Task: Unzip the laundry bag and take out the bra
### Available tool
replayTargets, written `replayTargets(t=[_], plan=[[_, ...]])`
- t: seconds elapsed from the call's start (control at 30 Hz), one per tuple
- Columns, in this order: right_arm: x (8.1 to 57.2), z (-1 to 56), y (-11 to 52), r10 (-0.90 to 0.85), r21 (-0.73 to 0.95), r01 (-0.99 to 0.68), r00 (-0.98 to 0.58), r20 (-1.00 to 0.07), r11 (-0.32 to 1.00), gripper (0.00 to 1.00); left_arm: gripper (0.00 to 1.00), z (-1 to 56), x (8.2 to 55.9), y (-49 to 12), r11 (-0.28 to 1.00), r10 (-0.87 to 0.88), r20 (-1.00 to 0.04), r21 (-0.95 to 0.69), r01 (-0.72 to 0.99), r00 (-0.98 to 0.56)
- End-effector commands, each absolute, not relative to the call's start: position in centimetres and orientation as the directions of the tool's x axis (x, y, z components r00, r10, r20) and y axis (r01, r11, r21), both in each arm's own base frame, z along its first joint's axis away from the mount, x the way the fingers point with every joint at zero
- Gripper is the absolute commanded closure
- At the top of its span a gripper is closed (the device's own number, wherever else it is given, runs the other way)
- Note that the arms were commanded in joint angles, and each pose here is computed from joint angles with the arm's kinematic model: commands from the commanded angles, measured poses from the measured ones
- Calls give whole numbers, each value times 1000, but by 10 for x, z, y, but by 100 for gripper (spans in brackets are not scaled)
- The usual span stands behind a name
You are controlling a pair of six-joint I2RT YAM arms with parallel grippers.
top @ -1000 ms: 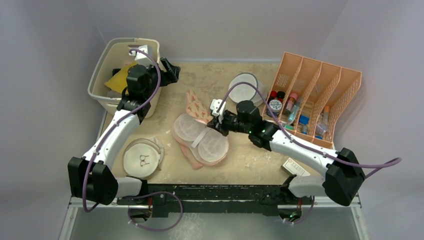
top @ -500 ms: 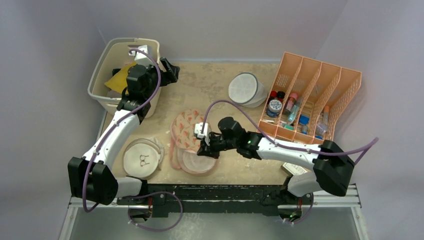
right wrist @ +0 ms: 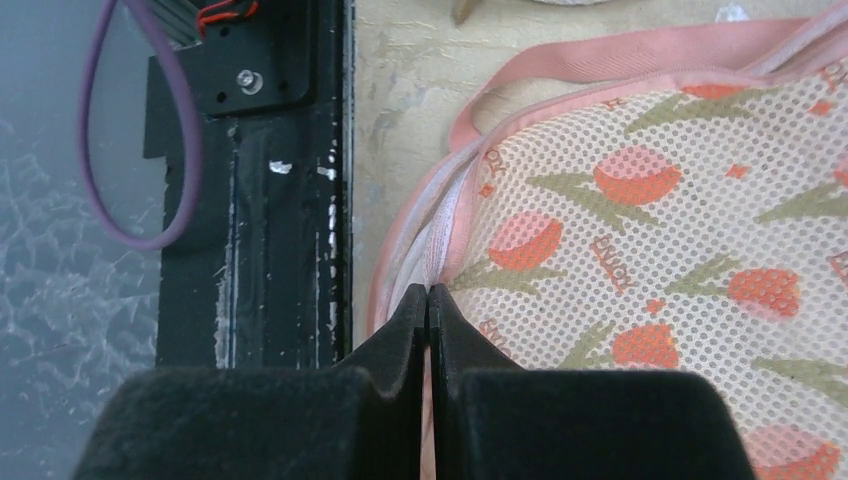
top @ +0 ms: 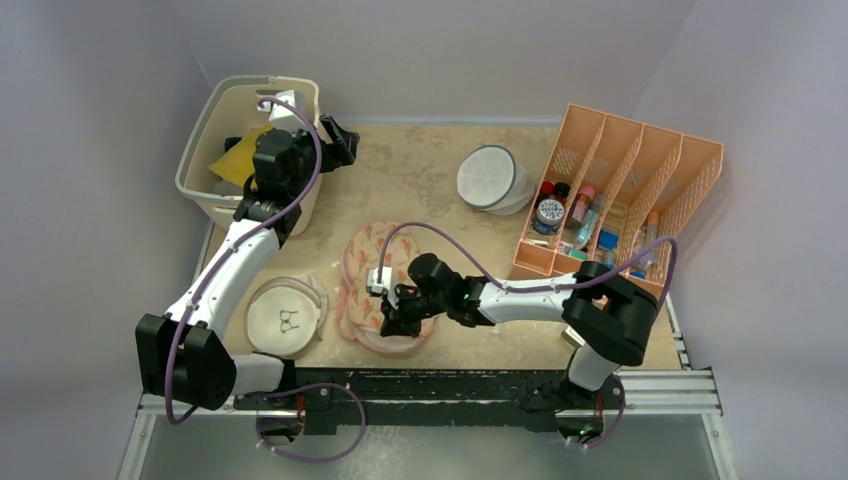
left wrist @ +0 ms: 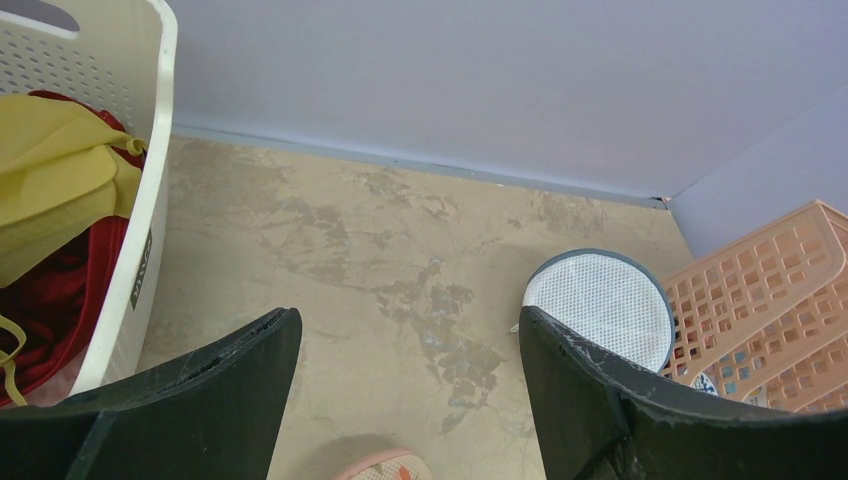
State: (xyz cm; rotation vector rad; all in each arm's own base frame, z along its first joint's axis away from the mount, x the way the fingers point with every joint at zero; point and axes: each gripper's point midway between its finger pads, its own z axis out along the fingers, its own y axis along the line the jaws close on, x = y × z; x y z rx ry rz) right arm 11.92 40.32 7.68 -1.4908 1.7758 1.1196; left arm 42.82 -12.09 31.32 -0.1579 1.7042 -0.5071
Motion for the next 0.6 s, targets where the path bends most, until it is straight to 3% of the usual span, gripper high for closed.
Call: replayTargets(t=[0.0, 0.27, 0.47, 0.57], plan=[[134, 91, 426, -421, 231, -970, -240, -875, 74, 100, 21, 343, 430, -119, 896, -378, -917, -398, 199, -132], [124, 66, 430, -452, 285, -958, -267, -851, 29, 97, 21, 343, 431, -118, 897, -376, -917, -396, 198, -132], [126, 72, 430, -430, 296, -954, -287, -856, 47, 76, 21, 343, 430, -119, 896, -377, -917, -397, 199, -133], [149, 87, 431, -386, 250, -961, -277, -880, 118, 63, 21, 343, 430, -119, 895, -378, -916, -398, 202, -133]])
